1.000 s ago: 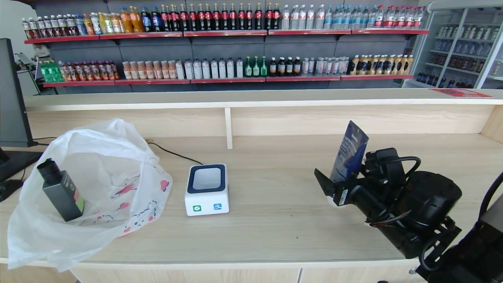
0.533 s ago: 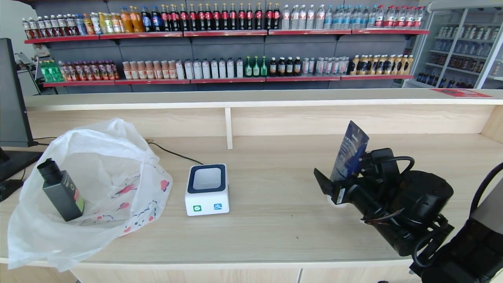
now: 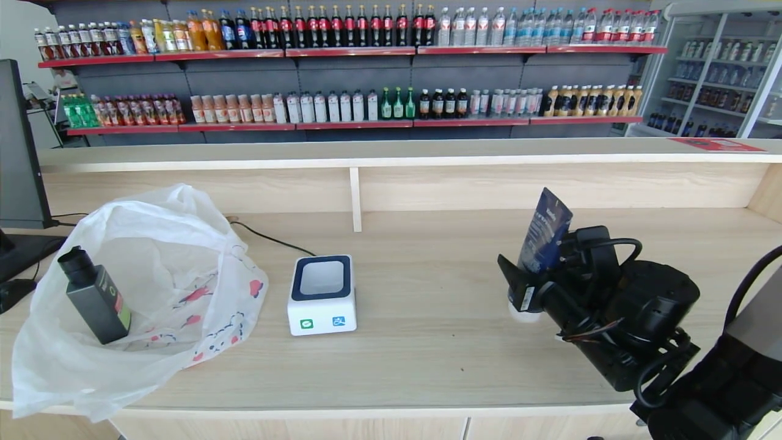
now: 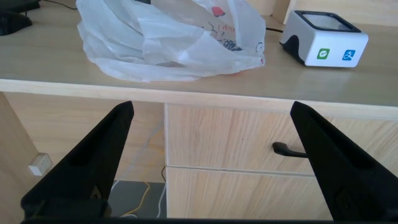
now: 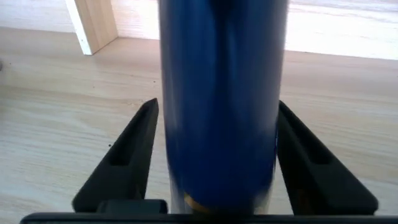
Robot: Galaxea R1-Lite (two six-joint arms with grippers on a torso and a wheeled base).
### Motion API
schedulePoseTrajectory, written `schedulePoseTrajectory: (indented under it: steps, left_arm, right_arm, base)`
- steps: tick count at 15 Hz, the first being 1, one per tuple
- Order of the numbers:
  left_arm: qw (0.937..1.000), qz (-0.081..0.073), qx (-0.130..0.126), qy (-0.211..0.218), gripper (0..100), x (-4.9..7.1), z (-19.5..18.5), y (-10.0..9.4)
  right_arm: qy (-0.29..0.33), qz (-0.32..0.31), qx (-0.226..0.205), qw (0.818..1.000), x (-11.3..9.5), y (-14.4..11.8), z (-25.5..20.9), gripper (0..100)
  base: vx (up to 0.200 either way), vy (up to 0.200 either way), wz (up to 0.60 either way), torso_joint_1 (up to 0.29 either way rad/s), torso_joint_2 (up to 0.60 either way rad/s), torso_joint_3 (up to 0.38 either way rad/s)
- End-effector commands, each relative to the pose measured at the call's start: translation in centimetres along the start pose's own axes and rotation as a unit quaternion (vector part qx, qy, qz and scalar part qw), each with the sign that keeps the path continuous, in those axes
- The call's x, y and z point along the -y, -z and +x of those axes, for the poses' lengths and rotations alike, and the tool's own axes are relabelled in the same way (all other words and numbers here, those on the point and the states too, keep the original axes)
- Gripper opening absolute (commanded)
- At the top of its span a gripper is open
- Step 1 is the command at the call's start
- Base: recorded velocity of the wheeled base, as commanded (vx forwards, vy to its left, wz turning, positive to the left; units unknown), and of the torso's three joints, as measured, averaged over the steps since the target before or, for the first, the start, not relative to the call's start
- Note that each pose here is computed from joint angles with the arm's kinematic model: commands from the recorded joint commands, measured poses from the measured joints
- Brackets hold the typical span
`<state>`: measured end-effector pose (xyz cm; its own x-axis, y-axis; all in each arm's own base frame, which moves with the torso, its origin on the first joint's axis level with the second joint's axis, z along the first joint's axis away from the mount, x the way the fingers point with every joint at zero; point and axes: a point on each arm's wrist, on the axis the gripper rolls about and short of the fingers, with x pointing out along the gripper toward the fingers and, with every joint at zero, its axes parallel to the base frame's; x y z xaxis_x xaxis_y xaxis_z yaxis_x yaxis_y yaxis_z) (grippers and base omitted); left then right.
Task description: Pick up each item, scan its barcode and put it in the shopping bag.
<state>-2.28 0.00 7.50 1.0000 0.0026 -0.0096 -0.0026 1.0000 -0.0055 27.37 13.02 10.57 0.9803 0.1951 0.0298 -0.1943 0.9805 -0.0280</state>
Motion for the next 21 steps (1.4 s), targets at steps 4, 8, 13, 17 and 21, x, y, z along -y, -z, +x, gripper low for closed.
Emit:
schedulePoseTrajectory:
  steps: [4, 8, 13, 17, 21]
  left_arm:
    - [1.0000, 0.000, 0.000, 0.000, 100, 0.0, 0.0, 0.0]
    - [1.0000, 0.000, 0.000, 0.000, 100, 0.0, 0.0, 0.0]
    - [1.0000, 0.000, 0.000, 0.000, 100, 0.0, 0.0, 0.0]
    - [1.0000, 0.000, 0.000, 0.000, 100, 0.0, 0.0, 0.0]
    - [1.0000, 0.000, 0.000, 0.000, 100, 0.0, 0.0, 0.0]
  right_arm:
    - [-0.005, 0.011, -0.010, 1.000, -0.3, 0.5, -0.2, 0]
    - [-0.006, 0.013, -0.012, 1.000, -0.3, 0.5, -0.3, 0]
    - [-0.006, 0.010, -0.020, 1.000, -0.2, 0.7, -0.8, 0]
    - [-0.007, 0.013, -0.010, 1.000, -0.2, 0.2, -0.9, 0]
    - [-0.006, 0.022, 0.018, 1.000, 0.0, -1.4, -1.3, 0]
  base:
    - [0.000, 0.000, 0.00, 0.000, 0.00, 0.000]
    - [0.000, 0.000, 0.00, 0.000, 0.00, 0.000]
    - [0.000, 0.000, 0.00, 0.000, 0.00, 0.000]
    - [0.000, 0.000, 0.00, 0.000, 0.00, 0.000]
    - [0.000, 0.000, 0.00, 0.000, 0.00, 0.000]
